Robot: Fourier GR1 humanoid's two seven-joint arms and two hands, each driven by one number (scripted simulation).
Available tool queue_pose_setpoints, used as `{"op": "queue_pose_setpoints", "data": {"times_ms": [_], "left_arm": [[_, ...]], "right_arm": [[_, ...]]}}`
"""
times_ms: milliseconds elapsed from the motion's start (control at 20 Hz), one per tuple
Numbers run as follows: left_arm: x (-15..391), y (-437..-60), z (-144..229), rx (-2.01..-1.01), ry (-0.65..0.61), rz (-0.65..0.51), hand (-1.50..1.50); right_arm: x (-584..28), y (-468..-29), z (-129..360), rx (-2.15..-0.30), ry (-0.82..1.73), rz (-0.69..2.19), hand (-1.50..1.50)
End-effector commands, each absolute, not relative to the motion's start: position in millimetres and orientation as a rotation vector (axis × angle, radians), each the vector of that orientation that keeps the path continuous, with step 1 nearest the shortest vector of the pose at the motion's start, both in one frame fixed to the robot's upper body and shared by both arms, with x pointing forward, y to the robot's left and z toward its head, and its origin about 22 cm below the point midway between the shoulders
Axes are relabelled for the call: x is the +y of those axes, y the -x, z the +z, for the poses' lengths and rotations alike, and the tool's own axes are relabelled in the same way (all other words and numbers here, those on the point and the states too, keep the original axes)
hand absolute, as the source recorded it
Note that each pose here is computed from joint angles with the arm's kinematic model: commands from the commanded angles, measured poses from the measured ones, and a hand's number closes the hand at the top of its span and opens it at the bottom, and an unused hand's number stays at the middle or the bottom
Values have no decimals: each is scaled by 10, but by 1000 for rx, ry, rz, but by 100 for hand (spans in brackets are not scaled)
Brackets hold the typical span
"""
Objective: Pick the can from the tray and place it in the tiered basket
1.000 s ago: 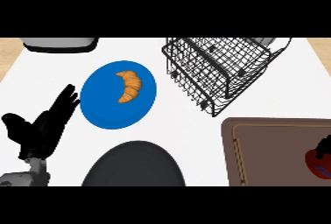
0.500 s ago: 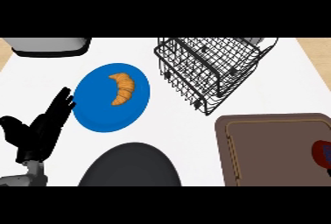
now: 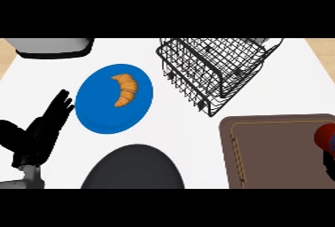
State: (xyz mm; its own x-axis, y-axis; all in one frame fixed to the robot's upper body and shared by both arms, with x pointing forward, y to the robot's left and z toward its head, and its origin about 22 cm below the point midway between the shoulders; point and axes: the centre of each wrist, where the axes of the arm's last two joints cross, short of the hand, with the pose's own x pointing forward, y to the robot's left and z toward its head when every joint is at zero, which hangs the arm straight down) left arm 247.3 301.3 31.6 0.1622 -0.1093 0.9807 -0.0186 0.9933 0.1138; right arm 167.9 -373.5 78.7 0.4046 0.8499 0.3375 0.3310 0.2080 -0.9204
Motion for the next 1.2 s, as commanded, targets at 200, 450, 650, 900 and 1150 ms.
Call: {"op": "queue_pose_setpoints", "data": {"times_ms": [200,450,650,900,1150], "left_arm": [[2895,-2419,312,-1409,-82,-87,0],[2962,-2509,223,-1419,-54,-104,0],[2872,-2621,358,-1425,-68,-100,0],[2814,-2630,411,-1414,-66,-102,0],[2986,-2675,420,-1430,-76,-103,0]], "right_arm": [[-2947,-1453,1721,-1444,1367,268,150],[-2466,-1512,2054,-1452,1307,294,150],[-2129,-1937,2353,-1456,1275,352,150],[-1728,-2495,2548,-1455,1226,372,150],[-1487,-2912,2424,-1433,1189,360,150]]}}
